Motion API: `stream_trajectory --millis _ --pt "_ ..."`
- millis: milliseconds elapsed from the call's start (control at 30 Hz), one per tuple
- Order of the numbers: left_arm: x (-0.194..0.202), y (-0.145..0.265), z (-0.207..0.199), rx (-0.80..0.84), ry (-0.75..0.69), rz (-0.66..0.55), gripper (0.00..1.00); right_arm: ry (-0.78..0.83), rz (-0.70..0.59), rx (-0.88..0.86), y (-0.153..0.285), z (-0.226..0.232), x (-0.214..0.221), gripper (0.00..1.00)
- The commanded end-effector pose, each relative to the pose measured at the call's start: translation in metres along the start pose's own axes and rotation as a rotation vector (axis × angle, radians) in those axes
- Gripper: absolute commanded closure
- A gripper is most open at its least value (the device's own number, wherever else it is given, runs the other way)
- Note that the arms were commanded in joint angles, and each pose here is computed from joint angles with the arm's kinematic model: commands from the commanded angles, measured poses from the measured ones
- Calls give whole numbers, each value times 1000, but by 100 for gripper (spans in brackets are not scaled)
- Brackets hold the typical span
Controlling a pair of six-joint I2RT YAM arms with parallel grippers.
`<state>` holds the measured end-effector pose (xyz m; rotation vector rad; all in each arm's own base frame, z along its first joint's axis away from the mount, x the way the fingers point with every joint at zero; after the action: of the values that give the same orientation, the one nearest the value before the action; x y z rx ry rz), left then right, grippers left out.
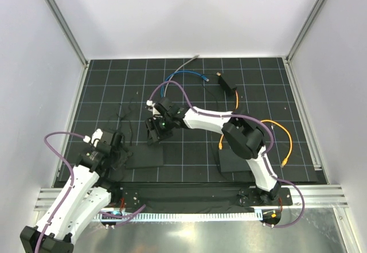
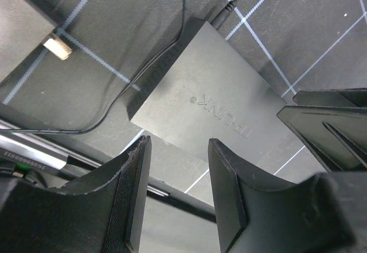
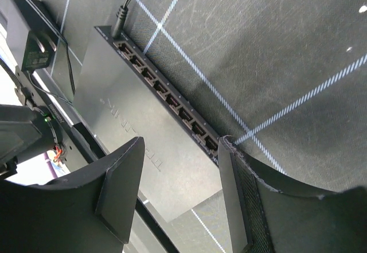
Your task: Pull the plug from the switch port
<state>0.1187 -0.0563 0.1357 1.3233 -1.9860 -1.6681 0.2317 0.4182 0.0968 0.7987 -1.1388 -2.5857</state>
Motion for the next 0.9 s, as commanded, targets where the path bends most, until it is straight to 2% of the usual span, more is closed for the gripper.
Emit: stream_trajectory --millis 0,133,367,467,667,867 --pt "-3 -5 -9 29 21 -10 52 18 -39 -59 1 12 -17 39" --pt "5 -15 -10 19 21 35 55 31 -17 -50 -6 7 -17 39" --pt "14 -28 -4 -30 59 74 75 5 12 -86 -16 6 -11 42" --pt "14 -27 -1 -47 59 72 78 2 -22 -80 -7 7 -9 43" --pt "5 -17 6 -62 43 8 79 -51 -6 -55 -2 -7 22 43" --pt "-5 -5 3 -52 22 -39 78 -44 -38 -86 0 0 14 43"
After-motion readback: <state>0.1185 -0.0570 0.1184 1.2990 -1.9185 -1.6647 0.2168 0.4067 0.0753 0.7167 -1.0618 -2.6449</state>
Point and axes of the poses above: each gripper's point midway between its finger pads, its own y axis back along the fingers, its own z axis along the line the jaws close on, x = y × z, the point moved 6 cm from there along y, back along the fingers
